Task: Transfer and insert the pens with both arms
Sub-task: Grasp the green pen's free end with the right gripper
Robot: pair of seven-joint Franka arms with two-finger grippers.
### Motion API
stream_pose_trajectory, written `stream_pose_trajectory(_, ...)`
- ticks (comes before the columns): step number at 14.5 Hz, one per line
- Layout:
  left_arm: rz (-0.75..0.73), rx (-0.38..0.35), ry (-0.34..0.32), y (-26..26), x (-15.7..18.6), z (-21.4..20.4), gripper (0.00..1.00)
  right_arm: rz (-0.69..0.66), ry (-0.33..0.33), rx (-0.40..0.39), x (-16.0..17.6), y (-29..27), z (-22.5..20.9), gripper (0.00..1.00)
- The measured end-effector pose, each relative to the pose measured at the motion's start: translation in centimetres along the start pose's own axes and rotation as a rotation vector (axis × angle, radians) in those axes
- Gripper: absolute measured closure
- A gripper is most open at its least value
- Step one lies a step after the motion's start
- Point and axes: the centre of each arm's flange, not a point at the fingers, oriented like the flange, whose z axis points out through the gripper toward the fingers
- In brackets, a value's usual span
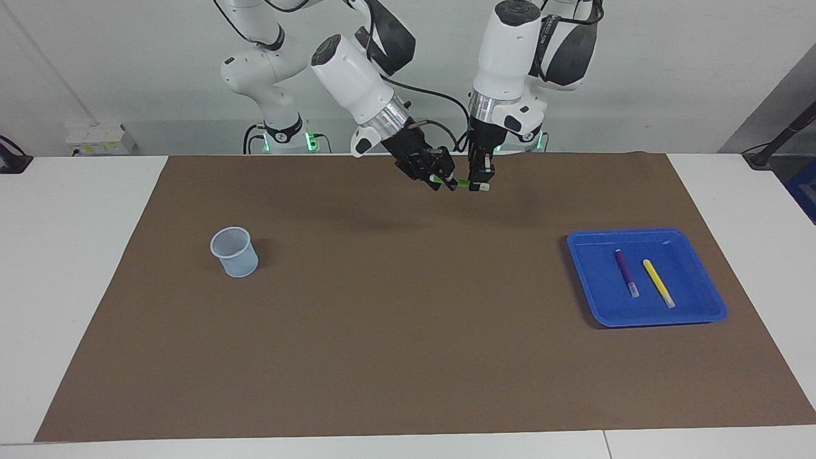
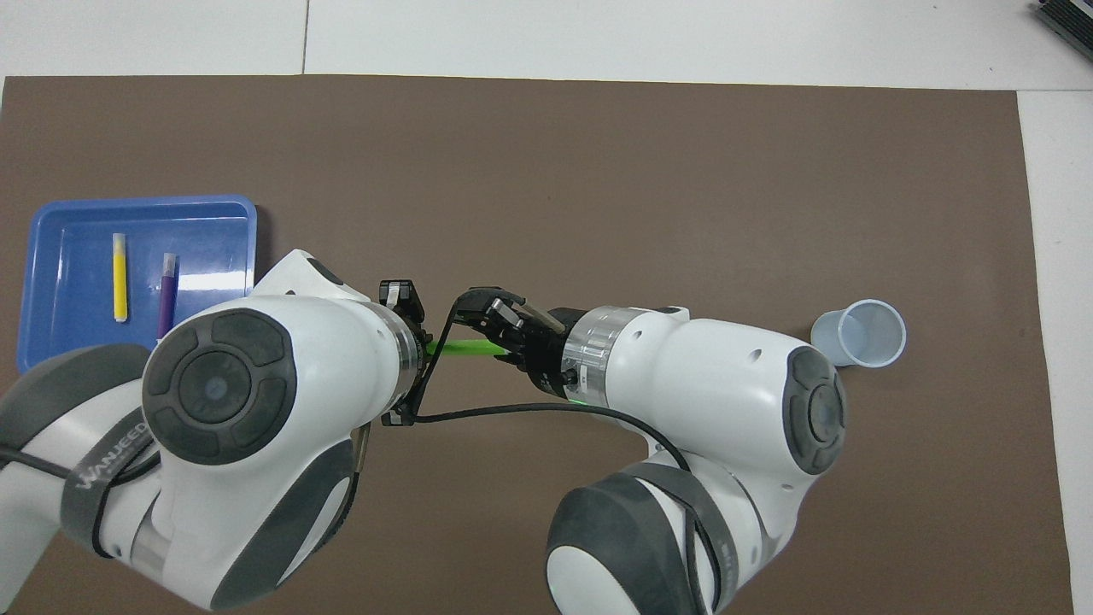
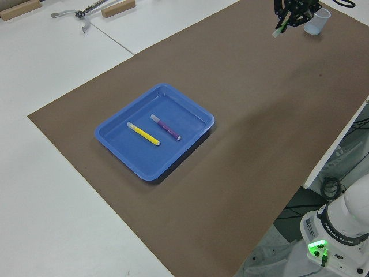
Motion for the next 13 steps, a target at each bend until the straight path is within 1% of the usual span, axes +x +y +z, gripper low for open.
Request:
stream_pose_trajectory(2,-0.003,-0.002,0.000,0.02,0.03,-0.08,0.82,0.000,0.000,-0.002,0.01,0.07,0.06,0.60)
stream_pose_trajectory(4,-0.003,-0.002,0.000,0.02,0.03,-0.08,0.82,0.000,0.000,-0.002,0.01,0.07,0.06,0.59)
stream_pose_trajectory(5,-0.002,-0.001,0.000,-0.01,0.00,-0.06,0.82,0.000,0.000,-0.001,0.01,0.03,0.03,0.54)
stream_pose_trajectory(7,-0.002,0.000,0.001,-0.03,-0.01,-0.06,0.82,-0.001,-0.001,-0.001,-0.05,0.00,0.04,0.49)
stream_pose_trajectory(8,-0.001,0.000,0.001,-0.06,-0.05,-0.05,0.82,-0.003,-0.002,0.000,-0.18,-0.06,0.06,0.41)
stream_pose_trajectory(9,0.000,0.001,0.001,-0.09,-0.10,-0.05,0.82,-0.005,-0.003,0.001,-0.30,-0.14,0.06,0.40)
stream_pose_trajectory(13,0.000,0.001,0.002,-0.10,-0.10,-0.05,0.82,-0.007,-0.006,-0.001,-0.47,-0.17,0.13,0.40)
